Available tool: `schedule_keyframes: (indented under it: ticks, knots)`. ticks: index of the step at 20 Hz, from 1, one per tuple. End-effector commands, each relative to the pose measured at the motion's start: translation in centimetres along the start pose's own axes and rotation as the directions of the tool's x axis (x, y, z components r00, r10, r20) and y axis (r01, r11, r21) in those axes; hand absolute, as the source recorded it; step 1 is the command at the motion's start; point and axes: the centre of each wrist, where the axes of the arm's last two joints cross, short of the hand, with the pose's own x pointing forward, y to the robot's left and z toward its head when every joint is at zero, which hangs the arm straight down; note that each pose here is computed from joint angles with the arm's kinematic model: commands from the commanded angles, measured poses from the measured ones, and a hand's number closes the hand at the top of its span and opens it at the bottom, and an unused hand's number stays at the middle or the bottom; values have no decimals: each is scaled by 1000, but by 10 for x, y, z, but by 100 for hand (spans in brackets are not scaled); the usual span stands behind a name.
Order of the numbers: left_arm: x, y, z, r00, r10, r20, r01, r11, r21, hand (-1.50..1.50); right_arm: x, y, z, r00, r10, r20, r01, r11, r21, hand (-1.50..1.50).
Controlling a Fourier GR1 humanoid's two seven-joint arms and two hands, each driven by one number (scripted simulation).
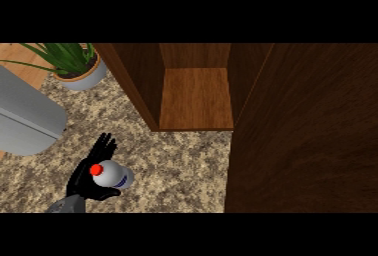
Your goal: Pick up the bottled water, place it into the cabinet and close the cabinet
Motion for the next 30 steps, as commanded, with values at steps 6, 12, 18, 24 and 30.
schedule_keyframes:
  ticks: [6,12,18,24,30]
  knots:
    - [-24,-28,-5,994,101,-30,-104,981,-166,-150,-3,-8,3,1000,-7,-8,7,1000,-7,-150]
    - [-21,-40,-22,994,107,-16,-108,972,-208,150,-2,3,3,1000,-5,1,5,1000,-13,-150]
    - [-12,-67,-46,997,75,30,-67,975,-211,150,-3,-16,-3,1000,-18,-6,18,1000,5,-150]
    - [-13,-38,-27,992,83,95,-73,992,-102,150,-16,-17,-8,1000,-7,0,7,1000,-7,-150]
    - [2,-3,-12,966,139,218,-157,985,69,150,-12,-9,6,1000,-7,-5,8,1000,7,-150]
